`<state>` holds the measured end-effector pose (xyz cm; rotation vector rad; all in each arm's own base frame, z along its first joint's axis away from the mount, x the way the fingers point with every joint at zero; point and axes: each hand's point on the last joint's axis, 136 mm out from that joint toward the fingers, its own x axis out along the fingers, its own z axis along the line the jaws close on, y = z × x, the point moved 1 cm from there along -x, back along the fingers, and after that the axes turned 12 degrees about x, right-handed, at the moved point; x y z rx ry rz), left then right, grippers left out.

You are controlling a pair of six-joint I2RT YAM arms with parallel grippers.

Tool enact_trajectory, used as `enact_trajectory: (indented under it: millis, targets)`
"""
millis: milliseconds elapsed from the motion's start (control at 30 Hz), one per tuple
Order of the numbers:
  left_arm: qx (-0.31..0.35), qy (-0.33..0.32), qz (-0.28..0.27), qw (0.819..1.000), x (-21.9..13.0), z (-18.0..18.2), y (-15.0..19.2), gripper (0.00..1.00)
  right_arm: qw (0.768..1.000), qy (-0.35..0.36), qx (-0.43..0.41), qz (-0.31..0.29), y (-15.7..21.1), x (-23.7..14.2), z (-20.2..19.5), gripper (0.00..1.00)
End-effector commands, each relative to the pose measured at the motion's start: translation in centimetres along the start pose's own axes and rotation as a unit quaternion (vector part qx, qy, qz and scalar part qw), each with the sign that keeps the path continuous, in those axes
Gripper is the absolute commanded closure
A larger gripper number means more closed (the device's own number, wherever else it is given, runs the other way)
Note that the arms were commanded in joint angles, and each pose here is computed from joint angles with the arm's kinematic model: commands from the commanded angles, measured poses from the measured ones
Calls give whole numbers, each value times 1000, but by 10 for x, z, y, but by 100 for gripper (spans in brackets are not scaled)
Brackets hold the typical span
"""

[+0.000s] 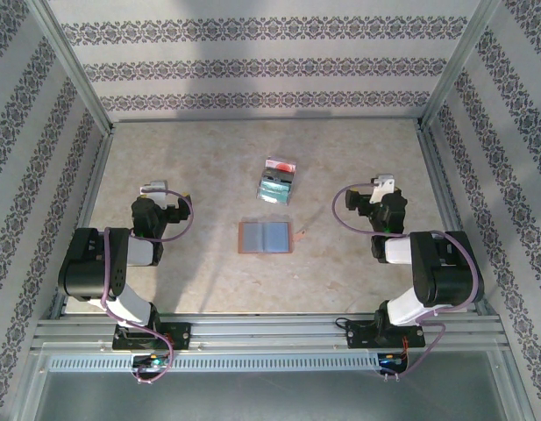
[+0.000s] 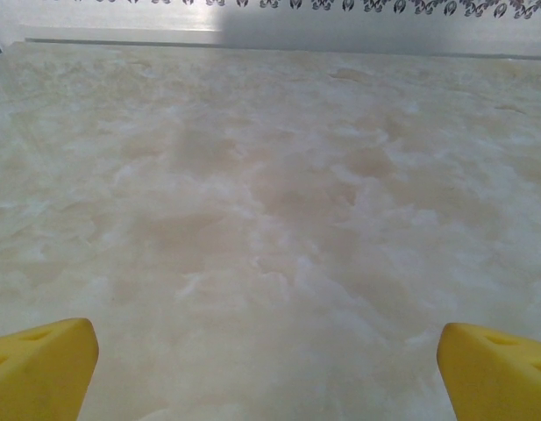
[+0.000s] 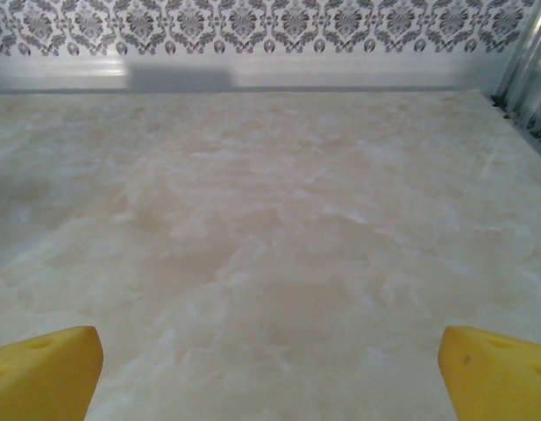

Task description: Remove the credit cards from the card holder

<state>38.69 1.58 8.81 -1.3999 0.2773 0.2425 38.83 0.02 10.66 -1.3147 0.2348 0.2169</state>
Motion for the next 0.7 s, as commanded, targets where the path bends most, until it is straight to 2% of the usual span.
enact_trajectory:
  millis: [0, 667]
  targets:
    - [11, 14, -6, 1000, 2, -7, -6, 1, 1000, -20, 7, -1, -3, 0, 6, 2]
    - [13, 19, -6, 1000, 2, -9, -6, 1, 1000, -20, 7, 0, -3, 0, 7, 2]
